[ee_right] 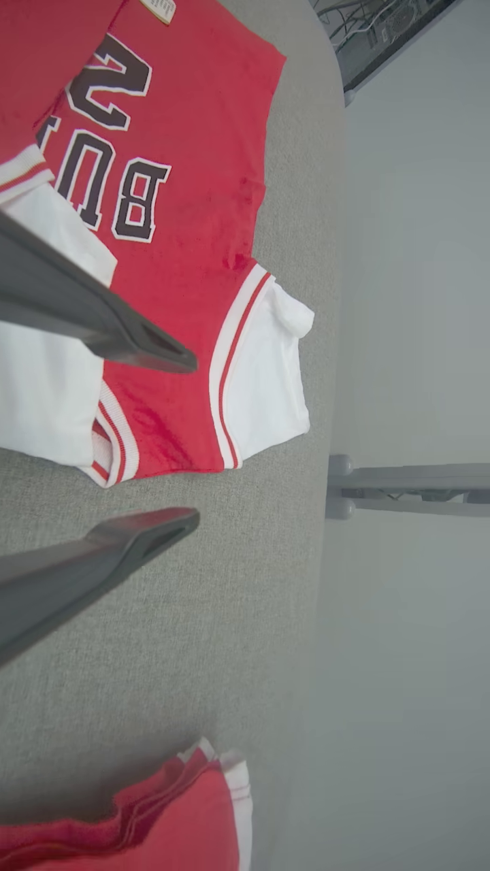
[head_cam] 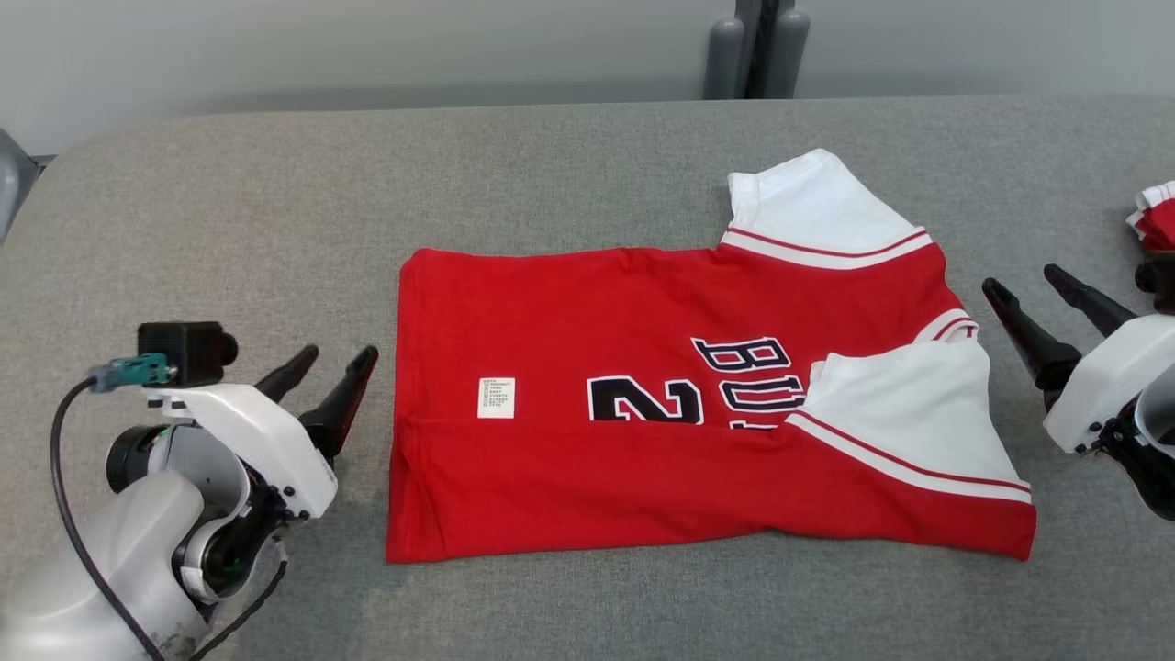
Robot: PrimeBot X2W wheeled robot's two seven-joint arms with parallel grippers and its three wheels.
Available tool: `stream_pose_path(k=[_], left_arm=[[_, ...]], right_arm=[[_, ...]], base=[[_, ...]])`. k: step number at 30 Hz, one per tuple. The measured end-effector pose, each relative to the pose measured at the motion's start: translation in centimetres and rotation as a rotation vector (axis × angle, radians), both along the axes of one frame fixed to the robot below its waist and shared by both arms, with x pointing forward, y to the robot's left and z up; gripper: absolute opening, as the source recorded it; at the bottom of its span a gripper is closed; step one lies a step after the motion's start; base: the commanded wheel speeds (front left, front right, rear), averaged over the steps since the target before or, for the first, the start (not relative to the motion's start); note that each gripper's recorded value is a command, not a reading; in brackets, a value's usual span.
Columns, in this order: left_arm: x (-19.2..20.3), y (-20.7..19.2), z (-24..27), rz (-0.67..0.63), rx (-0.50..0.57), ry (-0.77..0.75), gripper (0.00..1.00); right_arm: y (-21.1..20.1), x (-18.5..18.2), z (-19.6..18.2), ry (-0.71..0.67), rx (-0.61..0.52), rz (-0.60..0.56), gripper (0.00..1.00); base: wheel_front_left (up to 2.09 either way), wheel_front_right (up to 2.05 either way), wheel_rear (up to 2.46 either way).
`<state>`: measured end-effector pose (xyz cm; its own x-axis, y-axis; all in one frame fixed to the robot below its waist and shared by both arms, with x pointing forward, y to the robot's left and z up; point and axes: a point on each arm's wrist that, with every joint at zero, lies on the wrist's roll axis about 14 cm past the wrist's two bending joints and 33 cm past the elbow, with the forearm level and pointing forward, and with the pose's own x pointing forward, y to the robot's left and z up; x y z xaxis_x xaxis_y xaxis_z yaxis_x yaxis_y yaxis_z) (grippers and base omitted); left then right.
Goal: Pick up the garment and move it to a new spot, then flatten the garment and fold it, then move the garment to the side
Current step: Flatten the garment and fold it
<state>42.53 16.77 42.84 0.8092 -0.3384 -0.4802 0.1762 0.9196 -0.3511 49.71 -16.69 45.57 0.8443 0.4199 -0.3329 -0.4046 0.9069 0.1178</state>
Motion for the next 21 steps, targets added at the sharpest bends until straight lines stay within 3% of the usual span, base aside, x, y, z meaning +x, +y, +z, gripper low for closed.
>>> stream_pose_path(k=[2, 6, 10, 13, 21], left_arm=[[0.9, 0.8, 2.2, 0.146, -0.083, -0.12, 1.0], [1.1, 1.4, 4.2, 0.288, -0.16, -0.242, 1.0], [-0.3, -0.3, 5.2, 0.387, -0.339, -0.272, 1.0], [-1.0, 0.1, 5.5, 0.44, -0.325, -0.32, 1.0], [-5.0, -3.5, -0.6, 0.376, -0.18, -0.179, 1.0]], right_arm=[[-0.4, 0.4, 1.5, -0.043, 0.059, -0.059, 1.0], [-1.6, 0.8, 4.3, -0.157, 0.081, -0.113, 1.0], [-2.4, -1.6, 5.1, -0.259, 0.139, -0.2, 1.0], [-1.9, -4.2, 3.7, -0.271, 0.158, -0.24, 1.0], [-1.8, -7.6, 1.9, -0.254, 0.218, -0.342, 1.0]], base=[[0.0, 0.0, 0.0], [0.0, 0.0, 0.0], [0.0, 0.0, 0.0], [0.0, 0.0, 0.0], [0.0, 0.0, 0.0]])
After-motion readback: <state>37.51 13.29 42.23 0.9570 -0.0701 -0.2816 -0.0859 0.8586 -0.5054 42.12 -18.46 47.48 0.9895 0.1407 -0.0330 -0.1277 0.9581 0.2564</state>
